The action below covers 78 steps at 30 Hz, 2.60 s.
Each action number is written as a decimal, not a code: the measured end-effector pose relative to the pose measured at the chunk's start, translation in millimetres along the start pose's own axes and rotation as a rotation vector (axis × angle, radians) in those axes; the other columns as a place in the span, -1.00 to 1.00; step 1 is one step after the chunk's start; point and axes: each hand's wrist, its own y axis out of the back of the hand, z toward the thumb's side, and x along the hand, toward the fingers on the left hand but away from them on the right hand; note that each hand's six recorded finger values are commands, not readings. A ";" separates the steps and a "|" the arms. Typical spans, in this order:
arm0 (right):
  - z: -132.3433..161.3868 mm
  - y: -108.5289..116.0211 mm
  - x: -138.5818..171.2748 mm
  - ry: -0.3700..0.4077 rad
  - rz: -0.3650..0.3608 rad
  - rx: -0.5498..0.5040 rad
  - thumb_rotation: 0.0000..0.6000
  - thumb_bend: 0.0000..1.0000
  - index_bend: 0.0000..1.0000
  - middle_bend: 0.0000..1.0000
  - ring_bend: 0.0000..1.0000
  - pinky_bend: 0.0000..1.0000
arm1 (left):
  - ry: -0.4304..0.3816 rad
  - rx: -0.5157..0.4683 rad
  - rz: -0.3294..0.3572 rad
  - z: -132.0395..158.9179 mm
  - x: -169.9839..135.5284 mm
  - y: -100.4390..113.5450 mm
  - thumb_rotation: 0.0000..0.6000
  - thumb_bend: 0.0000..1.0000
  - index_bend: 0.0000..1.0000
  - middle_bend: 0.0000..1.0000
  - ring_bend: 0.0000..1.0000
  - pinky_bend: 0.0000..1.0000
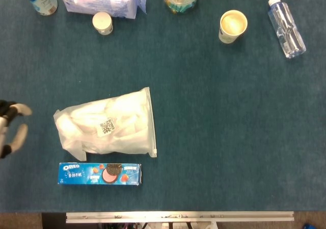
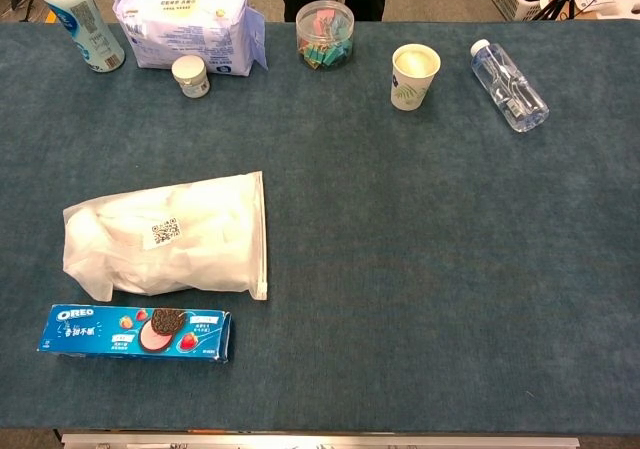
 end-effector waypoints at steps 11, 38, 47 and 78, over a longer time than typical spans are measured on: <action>-3.3 3.7 -0.5 -0.010 -0.005 -0.013 1.00 -0.83 -0.18 -0.32 -0.67 -0.43 | -0.141 0.047 -0.279 43.3 48.9 -49.9 0.10 -0.04 -0.44 -0.49 -0.55 -0.31; -3.9 7.9 0.7 -0.012 -0.013 -0.028 1.00 -0.83 -0.18 -0.32 -0.67 -0.43 | -0.210 0.088 -0.477 76.6 57.8 -101.4 -0.24 -0.51 -0.57 -0.73 -0.78 -0.56; -4.1 9.0 0.9 -0.011 -0.016 -0.030 1.00 -0.83 -0.18 -0.32 -0.67 -0.43 | -0.197 0.077 -0.492 74.8 56.8 -106.4 -0.25 -0.51 -0.57 -0.71 -0.77 -0.56; -4.2 10.0 1.0 -0.008 -0.017 -0.032 1.00 -0.83 -0.18 -0.32 -0.67 -0.43 | -0.298 0.070 -0.411 108.2 45.0 -83.9 -0.13 -0.51 -0.57 -0.71 -0.77 -0.56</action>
